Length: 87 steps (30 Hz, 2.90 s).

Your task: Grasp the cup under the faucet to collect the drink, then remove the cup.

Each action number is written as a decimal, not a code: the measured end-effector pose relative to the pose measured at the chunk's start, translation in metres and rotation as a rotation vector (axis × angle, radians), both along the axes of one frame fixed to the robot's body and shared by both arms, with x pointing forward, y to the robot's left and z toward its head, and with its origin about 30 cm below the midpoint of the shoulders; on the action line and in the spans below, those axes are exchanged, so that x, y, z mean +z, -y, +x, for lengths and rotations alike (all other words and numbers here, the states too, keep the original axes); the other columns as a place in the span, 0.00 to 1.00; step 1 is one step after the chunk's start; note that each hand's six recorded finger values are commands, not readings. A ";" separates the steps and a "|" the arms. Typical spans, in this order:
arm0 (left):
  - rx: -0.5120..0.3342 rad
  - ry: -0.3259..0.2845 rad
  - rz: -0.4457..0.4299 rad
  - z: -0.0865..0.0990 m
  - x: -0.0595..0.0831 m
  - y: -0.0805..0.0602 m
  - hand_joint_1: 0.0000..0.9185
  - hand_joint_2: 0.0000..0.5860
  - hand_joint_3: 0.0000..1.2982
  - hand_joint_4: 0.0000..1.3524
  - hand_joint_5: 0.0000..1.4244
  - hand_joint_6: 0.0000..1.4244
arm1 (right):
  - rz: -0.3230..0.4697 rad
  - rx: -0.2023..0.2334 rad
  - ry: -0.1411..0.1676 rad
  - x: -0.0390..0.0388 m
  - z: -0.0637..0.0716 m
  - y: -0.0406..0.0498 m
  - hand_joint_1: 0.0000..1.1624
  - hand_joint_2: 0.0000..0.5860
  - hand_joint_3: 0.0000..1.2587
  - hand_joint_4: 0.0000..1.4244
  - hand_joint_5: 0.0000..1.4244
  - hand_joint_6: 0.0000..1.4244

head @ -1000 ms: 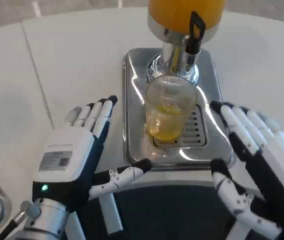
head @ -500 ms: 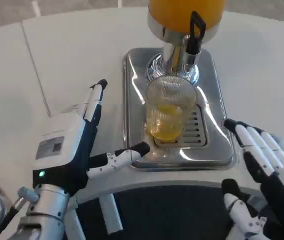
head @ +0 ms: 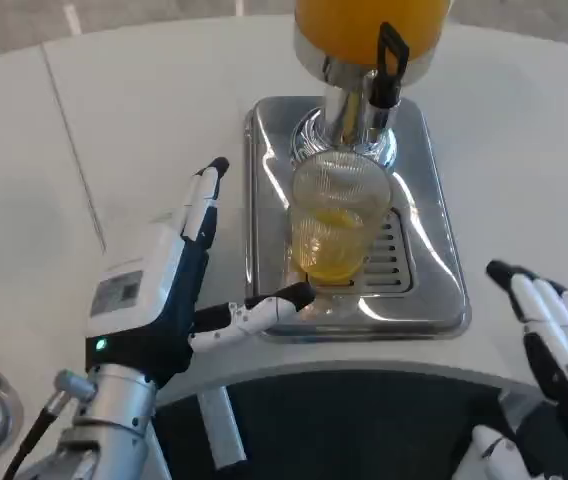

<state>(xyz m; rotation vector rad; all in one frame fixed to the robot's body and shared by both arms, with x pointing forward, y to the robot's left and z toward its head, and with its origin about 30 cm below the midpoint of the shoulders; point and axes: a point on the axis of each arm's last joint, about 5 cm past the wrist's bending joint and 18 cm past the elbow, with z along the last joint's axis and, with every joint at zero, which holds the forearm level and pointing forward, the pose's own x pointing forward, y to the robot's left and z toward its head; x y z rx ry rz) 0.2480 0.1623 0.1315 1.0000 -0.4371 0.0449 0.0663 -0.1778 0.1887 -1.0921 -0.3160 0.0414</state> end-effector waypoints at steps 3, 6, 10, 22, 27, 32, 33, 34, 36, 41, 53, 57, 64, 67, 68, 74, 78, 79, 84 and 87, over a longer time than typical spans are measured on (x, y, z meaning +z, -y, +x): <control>-0.013 0.001 -0.007 0.002 -0.001 0.005 0.20 0.05 0.00 0.00 0.15 0.13 | -0.011 0.006 -0.009 -0.0013 0.000 -0.0011 0.16 0.93 0.00 0.00 0.00 0.00; -0.034 0.002 -0.024 0.002 -0.003 0.010 0.20 0.05 0.00 0.00 0.15 0.14 | -0.012 0.018 -0.022 -0.0029 0.000 -0.0035 0.16 0.94 0.00 0.00 0.00 0.00; -0.047 0.030 -0.038 0.004 -0.002 0.014 0.20 0.06 0.00 0.00 0.16 0.15 | -0.016 0.025 -0.031 -0.0037 0.000 -0.0048 0.16 0.94 0.00 0.00 0.00 0.00; -0.073 0.026 -0.077 0.016 -0.003 0.035 0.21 0.06 0.00 0.00 0.18 0.15 | -0.006 0.023 -0.053 -0.0043 -0.002 -0.0048 0.15 0.92 0.00 0.00 0.00 0.00; -0.074 0.042 -0.087 0.020 -0.001 0.039 0.21 0.06 0.00 0.00 0.18 0.16 | 0.001 0.018 -0.063 -0.0042 -0.004 -0.0042 0.15 0.92 0.00 0.00 0.00 0.00; -0.065 0.030 -0.101 0.022 -0.006 0.042 0.24 0.08 0.00 0.00 0.20 0.17 | 0.007 0.017 -0.066 -0.0042 -0.005 -0.0038 0.15 0.92 0.00 0.00 0.00 0.00; -0.065 0.033 -0.103 0.023 -0.005 0.043 0.25 0.08 0.00 0.00 0.21 0.17 | 0.007 0.018 -0.067 -0.0042 -0.005 -0.0039 0.14 0.92 0.00 0.00 0.00 0.00; -0.064 0.036 -0.105 0.023 -0.005 0.044 0.26 0.09 0.00 0.01 0.21 0.18 | 0.007 0.019 -0.068 -0.0042 -0.005 -0.0039 0.14 0.92 0.00 0.00 0.00 0.00; -0.066 0.039 -0.109 0.025 -0.005 0.046 0.27 0.10 0.00 0.01 0.22 0.19 | 0.010 0.019 -0.066 -0.0040 -0.004 -0.0040 0.14 0.92 0.00 0.00 0.00 0.00; -0.061 0.021 -0.116 0.025 -0.011 0.050 0.30 0.10 0.01 0.04 0.24 0.22 | 0.015 0.016 -0.073 -0.0055 -0.003 -0.0033 0.14 0.92 0.00 0.00 0.00 0.00; -0.074 0.039 -0.149 0.029 -0.010 0.064 0.34 0.12 0.03 0.07 0.30 0.28 | 0.034 -0.008 -0.097 -0.0099 -0.003 0.0023 0.14 0.90 0.00 0.00 0.00 0.00; -0.072 0.045 -0.155 0.030 -0.010 0.067 0.40 0.15 0.08 0.13 0.39 0.44 | 0.035 -0.010 -0.093 -0.0090 -0.003 0.0025 0.14 0.90 0.00 0.00 0.00 0.00; -0.048 0.085 -0.156 0.030 -0.011 0.081 0.56 0.19 0.30 0.39 0.62 0.77 | 0.061 -0.021 -0.098 -0.0080 -0.003 0.0025 0.13 0.91 0.00 0.00 0.00 0.00; -0.024 0.110 -0.143 0.029 -0.012 0.086 0.59 0.19 0.43 0.53 0.74 0.91 | 0.067 -0.034 -0.109 -0.0080 -0.003 0.0036 0.12 0.91 0.00 0.00 0.00 0.00; -0.020 0.112 -0.144 0.029 -0.012 0.087 0.59 0.19 0.47 0.58 0.78 0.96 | 0.069 -0.035 -0.111 -0.0079 -0.003 0.0038 0.12 0.91 0.00 0.00 0.00 0.00; 0.000 0.141 -0.161 0.028 -0.013 0.092 0.57 0.15 0.72 0.83 0.96 1.00 | 0.066 -0.058 -0.118 -0.0055 -0.004 0.0079 0.10 0.92 0.00 0.00 0.00 0.00; 0.002 0.141 -0.166 0.028 -0.014 0.092 0.57 0.13 0.75 0.84 0.98 1.00 | 0.068 -0.058 -0.121 -0.0039 -0.003 0.0077 0.09 0.92 0.00 0.00 0.00 0.00; 0.002 0.141 -0.167 0.028 -0.014 0.092 0.57 0.13 0.75 0.84 0.98 1.00 | 0.068 -0.056 -0.121 -0.0037 -0.002 0.0077 0.09 0.92 0.00 0.00 0.00 0.00; 0.011 0.143 -0.178 0.029 -0.013 0.088 0.58 0.11 0.76 0.85 0.99 1.00 | 0.072 -0.053 -0.122 -0.0028 0.001 0.0073 0.09 0.92 0.00 0.00 0.00 0.00; 0.031 0.137 -0.205 0.030 -0.012 0.085 0.59 0.11 0.76 0.86 1.00 1.00 | 0.074 -0.051 -0.127 -0.0028 0.002 0.0069 0.09 0.91 0.00 0.00 0.00 0.00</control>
